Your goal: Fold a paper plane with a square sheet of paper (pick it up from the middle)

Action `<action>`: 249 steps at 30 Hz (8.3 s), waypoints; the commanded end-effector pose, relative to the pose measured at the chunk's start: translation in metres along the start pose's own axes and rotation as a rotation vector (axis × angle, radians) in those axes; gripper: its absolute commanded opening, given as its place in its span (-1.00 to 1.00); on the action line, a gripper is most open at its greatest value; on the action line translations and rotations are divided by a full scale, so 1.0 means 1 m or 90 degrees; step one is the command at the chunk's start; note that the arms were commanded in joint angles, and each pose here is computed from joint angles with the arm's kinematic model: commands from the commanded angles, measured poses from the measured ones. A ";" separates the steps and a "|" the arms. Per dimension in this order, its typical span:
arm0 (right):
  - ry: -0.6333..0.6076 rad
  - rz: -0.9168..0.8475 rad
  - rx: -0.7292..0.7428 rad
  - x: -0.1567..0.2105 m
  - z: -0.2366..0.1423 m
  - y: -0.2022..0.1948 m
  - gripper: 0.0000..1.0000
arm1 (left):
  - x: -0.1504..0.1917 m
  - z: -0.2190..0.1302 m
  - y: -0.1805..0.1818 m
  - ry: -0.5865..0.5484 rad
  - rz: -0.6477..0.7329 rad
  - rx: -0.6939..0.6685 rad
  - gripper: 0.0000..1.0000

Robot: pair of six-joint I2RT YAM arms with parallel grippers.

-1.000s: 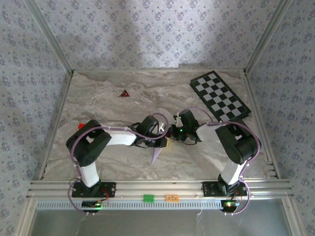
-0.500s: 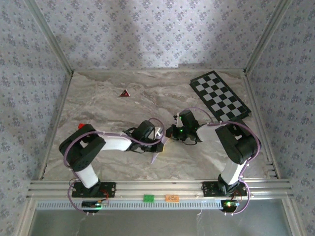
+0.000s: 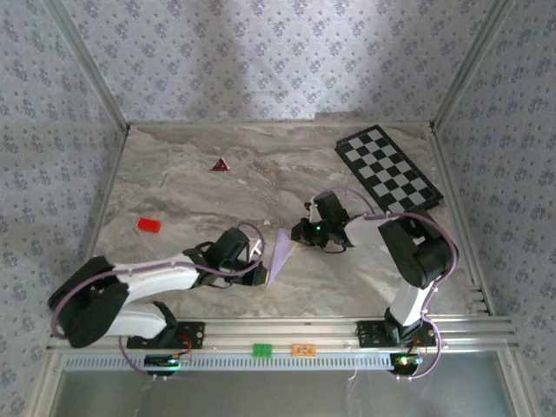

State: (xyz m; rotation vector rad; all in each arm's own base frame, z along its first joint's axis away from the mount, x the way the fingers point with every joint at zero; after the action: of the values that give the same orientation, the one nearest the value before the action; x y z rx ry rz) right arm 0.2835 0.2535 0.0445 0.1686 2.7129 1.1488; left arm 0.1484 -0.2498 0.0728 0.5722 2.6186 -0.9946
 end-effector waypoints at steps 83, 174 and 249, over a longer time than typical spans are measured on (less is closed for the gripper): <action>-0.087 0.081 -0.048 0.025 -0.059 0.051 -0.05 | -0.092 -0.019 0.014 -0.059 0.030 -0.241 -0.99; 0.027 0.110 -0.022 0.038 0.006 0.046 -0.92 | -0.051 0.014 0.024 0.043 0.043 -0.243 -0.50; -0.124 0.182 0.032 0.020 -0.090 -0.028 -0.25 | -0.058 0.025 0.072 0.053 -0.090 -0.503 -0.49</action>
State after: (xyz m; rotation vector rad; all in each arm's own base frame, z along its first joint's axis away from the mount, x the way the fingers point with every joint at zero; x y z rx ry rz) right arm 0.2448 0.1747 0.0857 0.6430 2.5957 1.0618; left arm 0.2448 -0.2448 0.0484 0.2397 2.8129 0.0122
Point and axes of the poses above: each hand's point on the last joint's axis, 136 mm out from that joint toward the fingers, its own z axis out along the fingers, its own y axis along the line the jaws close on, x = y × z, the point moved 3 cm from there along -z, back along the fingers, and after that the axes turned 7 degrees about z, right-handed, at the moved point
